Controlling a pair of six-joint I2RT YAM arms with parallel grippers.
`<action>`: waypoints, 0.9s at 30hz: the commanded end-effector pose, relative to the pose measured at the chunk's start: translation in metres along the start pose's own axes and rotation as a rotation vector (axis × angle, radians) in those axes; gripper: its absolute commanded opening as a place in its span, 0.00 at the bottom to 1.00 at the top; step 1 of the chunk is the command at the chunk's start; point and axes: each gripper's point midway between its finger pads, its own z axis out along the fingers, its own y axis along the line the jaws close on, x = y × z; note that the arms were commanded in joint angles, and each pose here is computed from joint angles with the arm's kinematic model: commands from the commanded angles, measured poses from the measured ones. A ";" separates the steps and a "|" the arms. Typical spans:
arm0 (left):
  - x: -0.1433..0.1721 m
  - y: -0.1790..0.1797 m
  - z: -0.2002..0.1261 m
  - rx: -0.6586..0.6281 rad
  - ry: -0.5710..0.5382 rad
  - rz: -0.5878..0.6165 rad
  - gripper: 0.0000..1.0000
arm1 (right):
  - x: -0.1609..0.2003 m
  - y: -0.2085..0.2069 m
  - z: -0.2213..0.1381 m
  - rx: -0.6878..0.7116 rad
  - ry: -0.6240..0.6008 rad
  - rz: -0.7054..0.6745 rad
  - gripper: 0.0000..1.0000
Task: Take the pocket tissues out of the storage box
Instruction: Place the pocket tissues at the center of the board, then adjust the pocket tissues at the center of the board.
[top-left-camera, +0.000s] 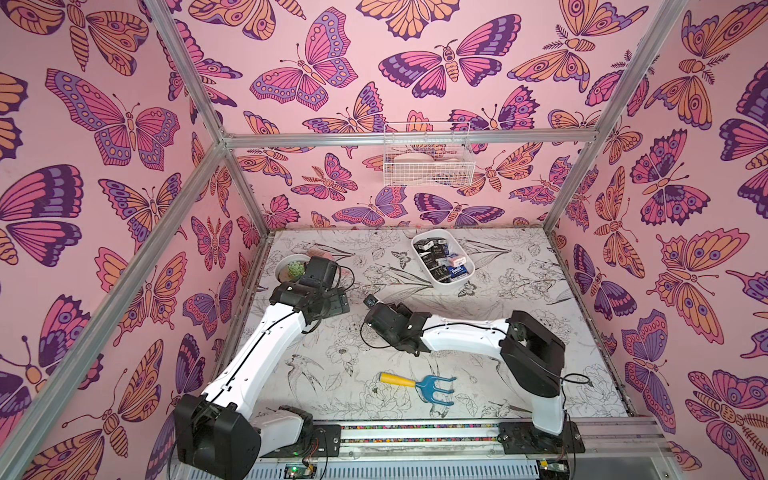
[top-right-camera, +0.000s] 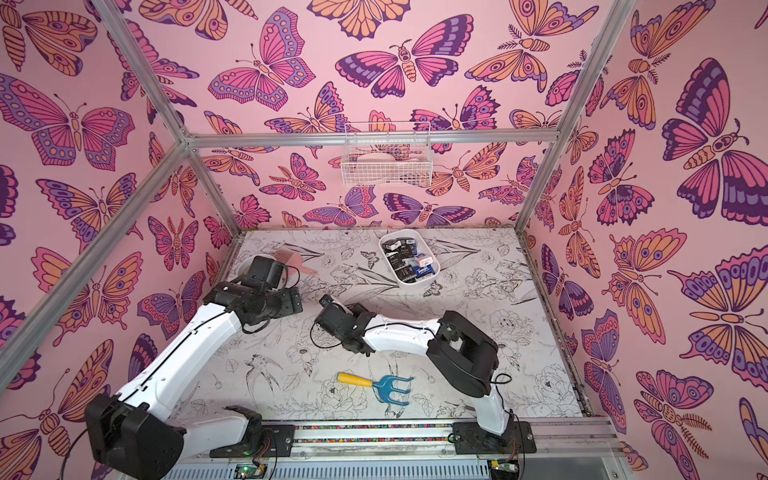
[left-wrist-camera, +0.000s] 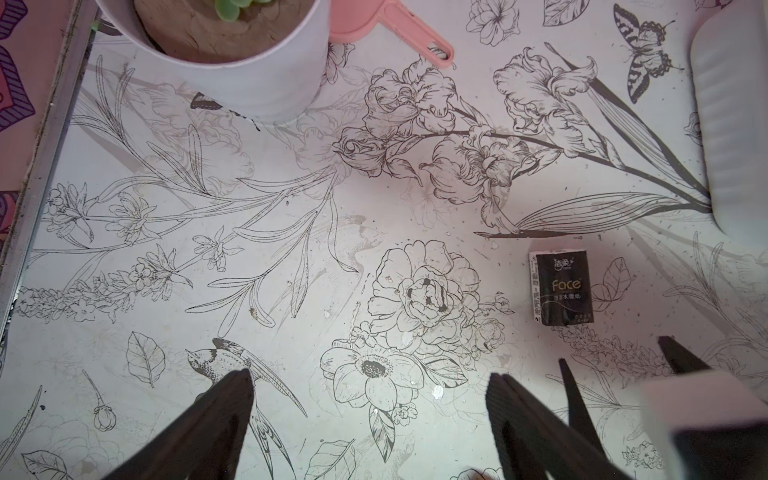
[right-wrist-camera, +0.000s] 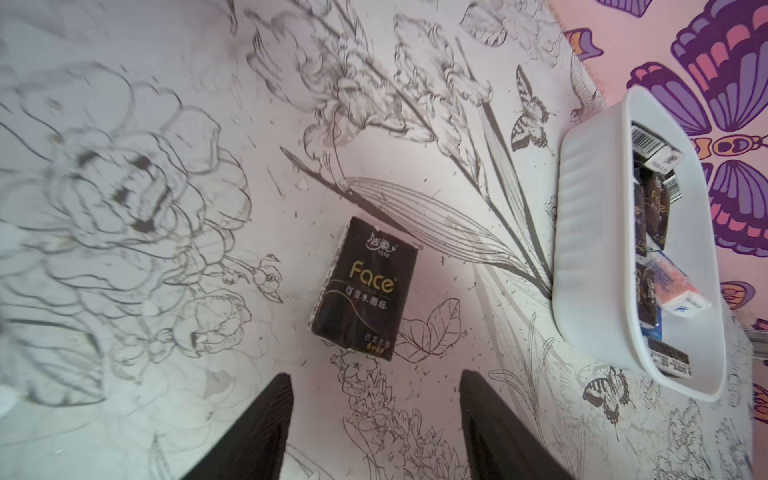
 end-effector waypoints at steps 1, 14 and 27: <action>0.004 0.002 0.000 0.003 0.021 -0.014 0.94 | -0.008 -0.005 -0.014 -0.104 0.002 0.128 0.68; 0.006 -0.004 -0.003 0.039 0.031 -0.014 0.94 | -0.001 -0.036 0.042 -0.359 0.123 0.575 0.64; 0.006 -0.006 -0.001 0.044 0.037 -0.007 0.94 | 0.016 -0.013 0.066 -0.438 0.202 0.638 0.55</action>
